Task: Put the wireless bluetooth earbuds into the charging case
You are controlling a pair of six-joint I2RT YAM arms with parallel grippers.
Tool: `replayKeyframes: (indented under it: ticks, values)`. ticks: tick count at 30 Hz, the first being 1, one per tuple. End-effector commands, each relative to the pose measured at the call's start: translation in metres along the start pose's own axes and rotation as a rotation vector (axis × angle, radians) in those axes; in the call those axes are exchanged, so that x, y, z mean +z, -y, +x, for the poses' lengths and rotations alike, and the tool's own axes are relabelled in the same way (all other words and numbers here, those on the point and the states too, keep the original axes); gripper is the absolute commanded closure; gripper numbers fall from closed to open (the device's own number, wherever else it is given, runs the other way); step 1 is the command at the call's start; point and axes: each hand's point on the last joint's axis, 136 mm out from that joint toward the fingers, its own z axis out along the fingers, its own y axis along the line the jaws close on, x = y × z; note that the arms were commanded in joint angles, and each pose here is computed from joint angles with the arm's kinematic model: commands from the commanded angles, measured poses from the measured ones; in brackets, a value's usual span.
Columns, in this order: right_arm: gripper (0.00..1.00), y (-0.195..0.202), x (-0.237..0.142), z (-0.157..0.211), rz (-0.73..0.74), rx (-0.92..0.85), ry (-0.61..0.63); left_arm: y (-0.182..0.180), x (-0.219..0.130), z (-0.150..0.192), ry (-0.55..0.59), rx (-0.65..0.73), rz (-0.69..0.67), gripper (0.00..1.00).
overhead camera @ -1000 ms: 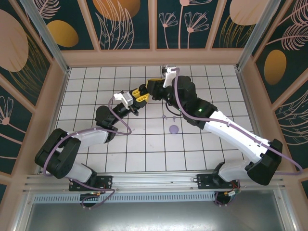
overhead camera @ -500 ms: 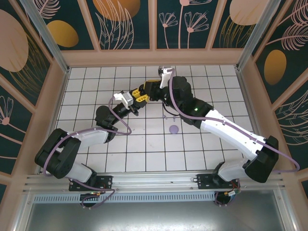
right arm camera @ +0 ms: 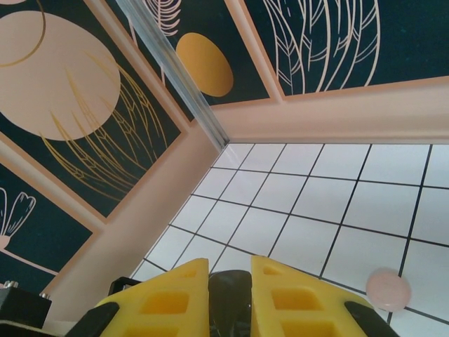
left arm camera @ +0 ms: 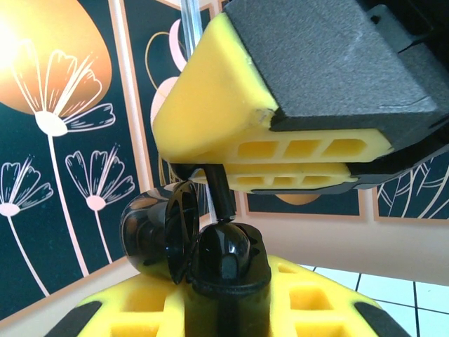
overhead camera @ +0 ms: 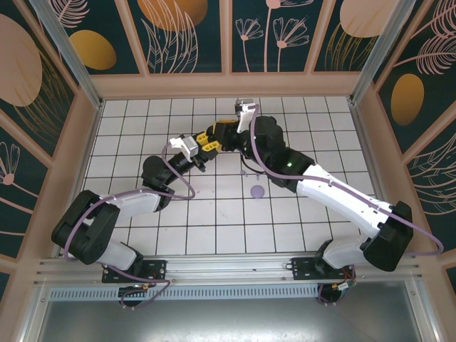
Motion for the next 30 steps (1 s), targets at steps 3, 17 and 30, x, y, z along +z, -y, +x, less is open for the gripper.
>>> replayKeyframes:
  ticks: [3,17,30]
  values:
    - [0.82,-0.005,-0.011,-0.006,-0.012,0.004,0.031,0.002,0.005,-0.028,0.085,0.047,0.014,1.00]
    - [0.84,-0.014,-0.011,0.001,-0.050,0.000,0.002,0.001,0.008,-0.031,0.090,0.054,0.013,1.00]
    - [0.84,0.001,-0.001,0.023,0.010,-0.017,-0.044,0.002,0.008,-0.033,0.091,0.057,0.022,1.00]
